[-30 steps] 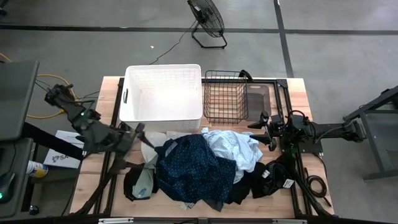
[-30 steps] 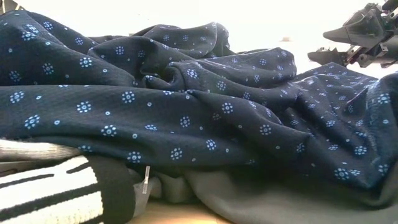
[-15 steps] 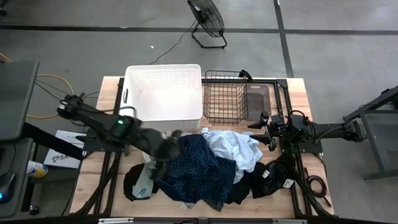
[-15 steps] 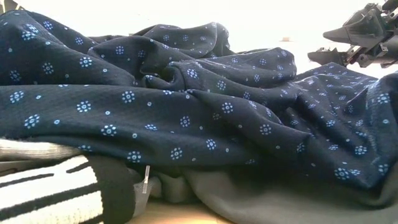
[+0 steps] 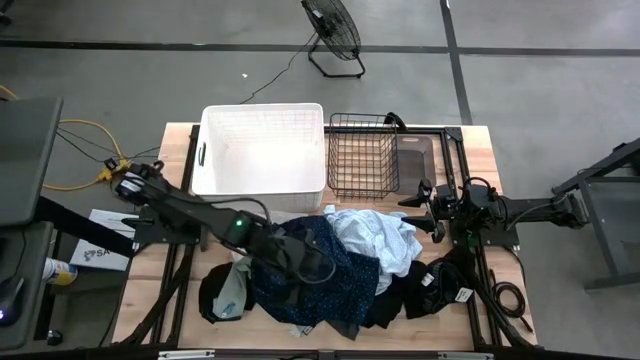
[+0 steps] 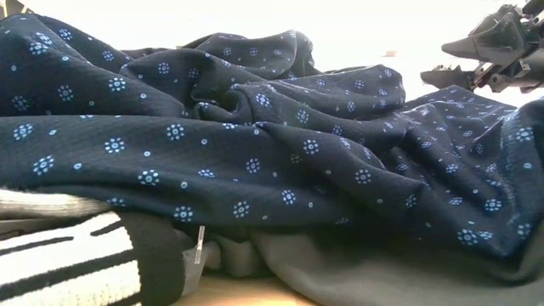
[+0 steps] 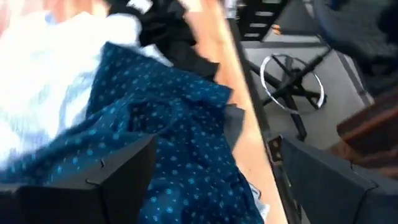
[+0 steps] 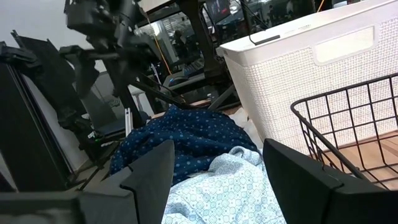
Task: Pick & Place Cloths
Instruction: Put the dark blue shirt into the white laundry organizer
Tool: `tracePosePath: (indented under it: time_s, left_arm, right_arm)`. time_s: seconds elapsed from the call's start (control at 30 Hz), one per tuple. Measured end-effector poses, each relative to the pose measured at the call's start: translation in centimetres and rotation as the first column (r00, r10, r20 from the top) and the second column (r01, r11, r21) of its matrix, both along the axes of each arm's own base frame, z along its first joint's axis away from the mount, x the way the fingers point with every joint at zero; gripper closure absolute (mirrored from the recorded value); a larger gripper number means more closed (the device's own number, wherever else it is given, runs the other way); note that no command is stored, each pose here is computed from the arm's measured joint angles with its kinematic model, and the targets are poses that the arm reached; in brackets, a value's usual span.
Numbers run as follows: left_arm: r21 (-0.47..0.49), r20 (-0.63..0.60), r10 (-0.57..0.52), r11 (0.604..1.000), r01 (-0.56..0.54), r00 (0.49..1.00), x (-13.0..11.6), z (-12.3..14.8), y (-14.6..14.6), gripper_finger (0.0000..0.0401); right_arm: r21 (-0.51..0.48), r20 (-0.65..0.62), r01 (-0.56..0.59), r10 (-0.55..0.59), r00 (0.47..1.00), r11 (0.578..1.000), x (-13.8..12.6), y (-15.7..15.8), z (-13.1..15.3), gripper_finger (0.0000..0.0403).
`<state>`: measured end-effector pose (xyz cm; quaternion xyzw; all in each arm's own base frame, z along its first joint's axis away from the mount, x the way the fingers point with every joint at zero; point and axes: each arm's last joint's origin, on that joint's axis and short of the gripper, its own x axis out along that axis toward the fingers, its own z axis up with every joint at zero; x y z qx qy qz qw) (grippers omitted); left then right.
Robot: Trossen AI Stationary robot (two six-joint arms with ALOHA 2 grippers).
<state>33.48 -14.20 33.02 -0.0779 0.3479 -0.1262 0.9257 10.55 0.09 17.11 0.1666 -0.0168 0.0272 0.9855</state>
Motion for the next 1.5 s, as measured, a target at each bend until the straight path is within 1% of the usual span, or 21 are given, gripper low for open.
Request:
tracePosePath:
  time_s: [0.1,0.13,0.2,0.33,0.4,0.47,0.53,0.6,0.8,0.9,1.07,1.2,1.27,1.37,1.43,1.5]
  left_arm:
    - [-0.013,-0.069,0.078,0.997,-0.079,0.995,0.6,-1.1,0.7,0.0063]
    - [-0.027,-0.076,0.114,0.993,-0.116,0.991,0.9,-1.3,1.0,0.0063]
    - [-0.016,-0.128,0.185,0.982,-0.189,0.974,0.8,-1.8,1.4,0.0063]
    - [0.006,-0.224,0.318,0.946,-0.325,0.921,0.7,-2.7,2.3,0.0063]
    - [0.032,-0.284,0.365,0.928,-0.372,0.887,0.2,-3.3,2.5,0.0063]
    - [0.028,-0.309,0.408,0.907,-0.42,0.859,0.0,-3.4,2.6,0.0063]
    - [0.025,-0.353,0.453,0.88,-0.475,0.819,-0.3,-3.6,2.7,0.0063]
    - [0.011,-0.394,0.5,0.842,-0.54,0.771,-0.6,-3.7,2.8,0.0063]
    - [0.035,-0.512,0.613,0.715,-0.698,0.602,-1.6,-4.3,3.2,0.0063]
    - [0.051,-0.537,0.639,0.676,-0.735,0.55,-1.9,-4.4,3.3,0.0063]
    - [0.05,-0.548,0.653,0.65,-0.759,0.523,-1.9,-4.6,3.2,0.0063]
    - [0.083,-0.566,0.669,0.628,-0.774,0.482,-1.7,-5.4,3.2,0.0063]
    - [0.068,-0.566,0.673,0.614,-0.786,0.476,-1.2,-5.7,3.0,0.0063]
    - [0.099,-0.574,0.68,0.611,-0.786,0.456,-1.1,-6.4,3.0,0.0063]
    - [0.087,-0.57,0.678,0.611,-0.787,0.464,-0.7,-6.6,2.8,0.0063]
    - [0.115,-0.576,0.684,0.61,-0.784,0.447,-0.9,-6.9,2.9,0.0063]
  right_arm:
    - [0.0,0.0,0.0,0.0,1.0,1.0,0.0,0.0,0.0,0.0165]
    - [0.0,0.0,0.0,0.0,1.0,1.0,0.0,0.0,0.0,0.0165]
    - [0.0,0.0,0.0,0.0,1.0,1.0,0.0,0.0,0.0,0.0165]
    - [0.0,-0.003,0.0,0.0,1.0,1.0,0.0,0.0,0.0,0.0165]
    - [0.0,-0.006,0.0,0.0,1.0,1.0,0.0,0.0,-0.1,0.0165]
    - [0.0,-0.005,0.0,0.0,1.0,1.0,0.0,0.0,-0.1,0.0165]
    - [0.0,-0.006,0.0,0.0,1.0,1.0,0.0,0.0,-0.1,0.0165]
    - [0.0,-0.006,0.0,0.0,1.0,1.0,0.0,0.0,-0.1,0.0165]
    - [0.0,-0.006,0.0,0.0,1.0,1.0,0.0,0.0,-0.1,0.0165]
    - [0.0,-0.006,0.0,0.0,1.0,1.0,0.0,0.0,-0.1,0.0165]
    - [0.0,-0.007,0.0,0.0,1.0,1.0,0.0,0.0,-0.1,0.0165]
    - [0.0,-0.006,0.0,0.0,1.0,1.0,0.0,0.0,-0.1,0.0165]
    - [0.0,-0.007,0.0,0.0,1.0,1.0,0.0,0.0,-0.1,0.0165]
    - [0.0,-0.01,0.0,0.0,1.0,1.0,0.0,0.0,-0.1,0.0165]
    - [0.0,-0.013,0.0,0.0,1.0,1.0,0.0,0.0,-0.1,0.0165]
    - [0.0,-0.011,0.0,0.0,1.0,1.0,0.0,0.0,-0.1,0.0165]
